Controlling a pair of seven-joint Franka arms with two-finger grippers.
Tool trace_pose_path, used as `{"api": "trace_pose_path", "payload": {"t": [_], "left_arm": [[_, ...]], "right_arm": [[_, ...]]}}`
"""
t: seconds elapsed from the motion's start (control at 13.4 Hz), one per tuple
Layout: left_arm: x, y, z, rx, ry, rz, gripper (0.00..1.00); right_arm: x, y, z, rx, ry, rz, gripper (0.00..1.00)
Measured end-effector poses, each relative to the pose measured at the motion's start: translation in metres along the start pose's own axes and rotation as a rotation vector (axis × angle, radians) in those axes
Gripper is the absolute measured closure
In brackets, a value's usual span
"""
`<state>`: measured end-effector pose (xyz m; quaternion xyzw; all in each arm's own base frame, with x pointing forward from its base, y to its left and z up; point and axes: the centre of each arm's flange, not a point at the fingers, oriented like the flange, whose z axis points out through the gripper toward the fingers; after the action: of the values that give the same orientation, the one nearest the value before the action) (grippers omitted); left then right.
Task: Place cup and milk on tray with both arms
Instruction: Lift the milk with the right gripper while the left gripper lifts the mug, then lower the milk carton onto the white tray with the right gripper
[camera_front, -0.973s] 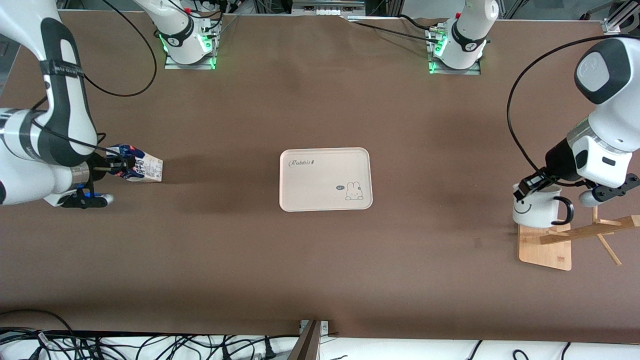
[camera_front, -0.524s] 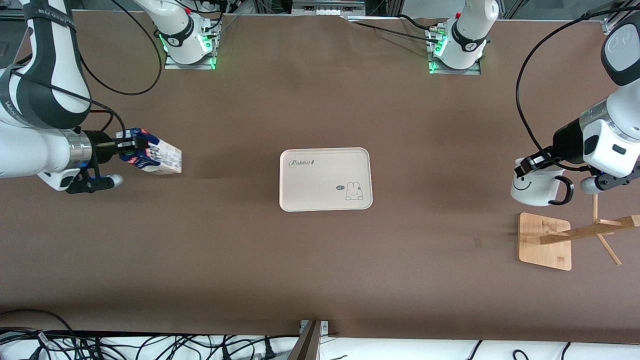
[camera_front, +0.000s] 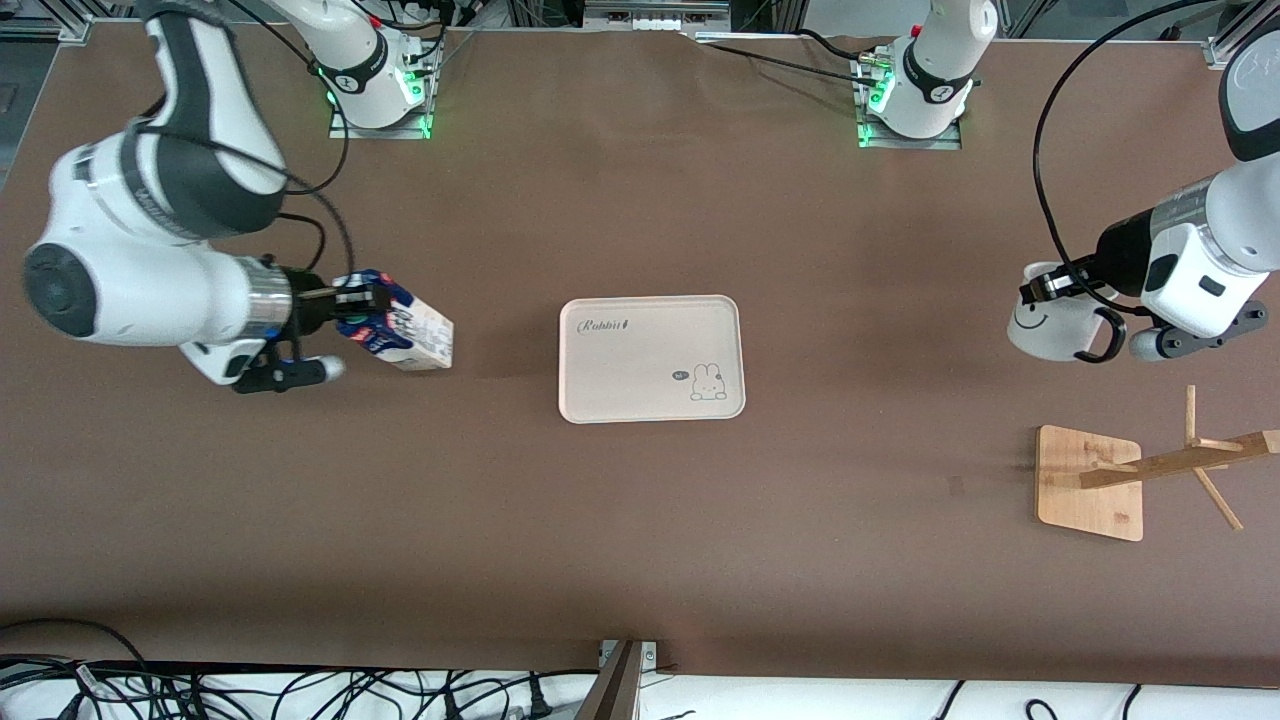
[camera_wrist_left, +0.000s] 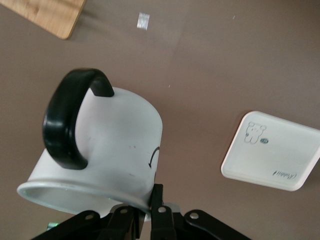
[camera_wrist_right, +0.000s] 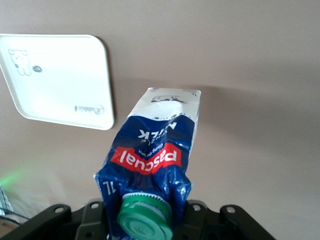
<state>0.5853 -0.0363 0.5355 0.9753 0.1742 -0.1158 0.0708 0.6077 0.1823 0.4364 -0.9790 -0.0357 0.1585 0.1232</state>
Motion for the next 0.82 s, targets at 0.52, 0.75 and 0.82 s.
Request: {"api": "trace_pose_path", "payload": {"t": [0.52,0.75,0.82], "left_arm": [[-0.014,-0.005,0.007,0.047,-0.113,0.002,0.91],[-0.014,-0.004,0.003,0.044,-0.106,0.003,0.91],[-0.014,-0.004,0.001,0.042,-0.101,0.004,0.91]], "right_arm": [[-0.038,-0.183,0.066,-0.111,0.140,0.097,0.61],[-0.040,-0.221,0.101,-0.094,0.186,0.142,0.61],[-0.036,-0.223,0.108,-0.089,0.195,0.146,0.61]]}}
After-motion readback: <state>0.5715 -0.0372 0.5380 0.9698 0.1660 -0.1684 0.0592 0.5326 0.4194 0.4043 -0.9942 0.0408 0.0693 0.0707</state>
